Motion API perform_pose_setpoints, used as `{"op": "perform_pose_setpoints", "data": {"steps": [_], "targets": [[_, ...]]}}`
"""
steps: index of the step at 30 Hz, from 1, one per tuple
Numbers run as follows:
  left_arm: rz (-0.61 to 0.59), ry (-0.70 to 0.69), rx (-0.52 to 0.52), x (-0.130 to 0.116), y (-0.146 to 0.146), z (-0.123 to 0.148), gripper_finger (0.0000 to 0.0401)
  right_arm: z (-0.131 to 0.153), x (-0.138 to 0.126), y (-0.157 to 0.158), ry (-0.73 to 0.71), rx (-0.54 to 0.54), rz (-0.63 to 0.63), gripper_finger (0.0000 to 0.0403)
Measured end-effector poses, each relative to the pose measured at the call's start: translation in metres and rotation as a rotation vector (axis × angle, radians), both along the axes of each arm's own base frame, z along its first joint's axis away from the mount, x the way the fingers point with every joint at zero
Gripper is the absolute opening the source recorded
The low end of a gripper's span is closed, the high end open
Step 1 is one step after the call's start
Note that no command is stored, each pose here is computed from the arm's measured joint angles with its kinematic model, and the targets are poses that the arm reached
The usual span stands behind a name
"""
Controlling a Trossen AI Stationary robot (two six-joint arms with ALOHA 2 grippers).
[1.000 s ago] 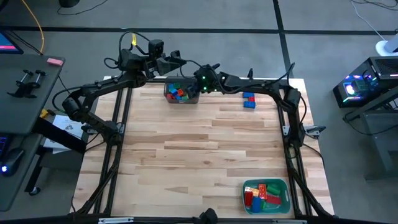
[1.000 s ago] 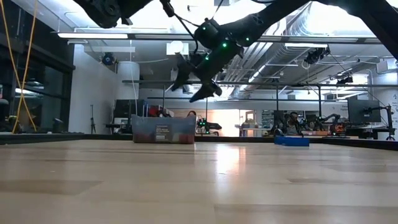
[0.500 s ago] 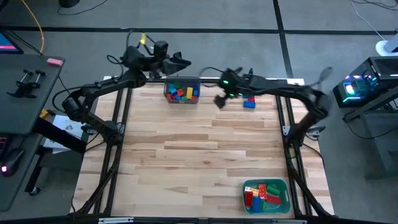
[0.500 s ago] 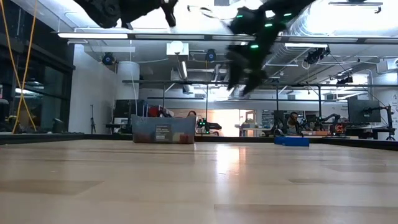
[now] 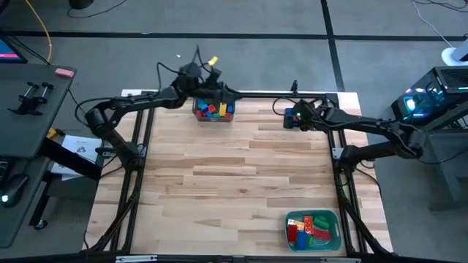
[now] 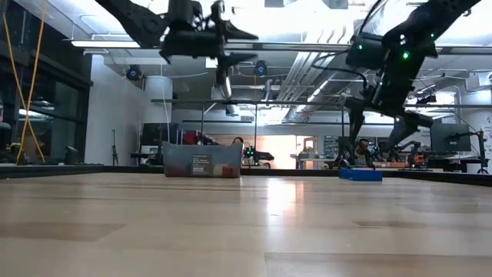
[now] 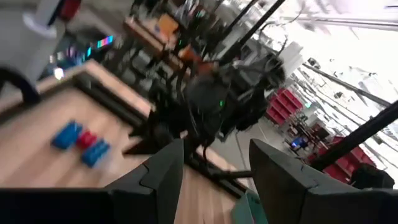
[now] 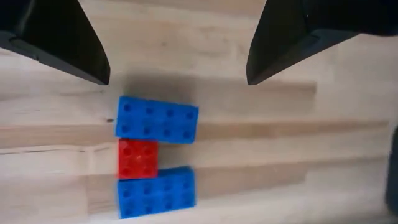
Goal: Sort blocks by size
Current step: Put the blue game piece into the green bin
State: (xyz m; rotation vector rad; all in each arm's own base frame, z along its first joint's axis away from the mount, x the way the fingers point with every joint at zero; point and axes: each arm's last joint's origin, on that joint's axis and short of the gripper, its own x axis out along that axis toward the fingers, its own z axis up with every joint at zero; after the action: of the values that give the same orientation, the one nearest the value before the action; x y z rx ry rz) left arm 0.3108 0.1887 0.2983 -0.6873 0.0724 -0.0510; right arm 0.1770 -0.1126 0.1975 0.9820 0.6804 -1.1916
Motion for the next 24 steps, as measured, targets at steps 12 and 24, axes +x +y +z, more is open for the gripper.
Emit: {"op": "perform_pose_setpoints", "data": {"steps": [12, 24], "targets": [[-0.026, 0.112, -0.193, 0.028, -0.01, -0.04, 0.0171, -0.013, 0.003, -0.019, -0.004, -0.086, -0.116, 0.0191], [-0.055, 0.111, -0.18, 0.034, -0.02, -0.04, 0.0171, -0.02, 0.007, -0.022, 0.066, -0.108, -0.019, 0.0007]]}}
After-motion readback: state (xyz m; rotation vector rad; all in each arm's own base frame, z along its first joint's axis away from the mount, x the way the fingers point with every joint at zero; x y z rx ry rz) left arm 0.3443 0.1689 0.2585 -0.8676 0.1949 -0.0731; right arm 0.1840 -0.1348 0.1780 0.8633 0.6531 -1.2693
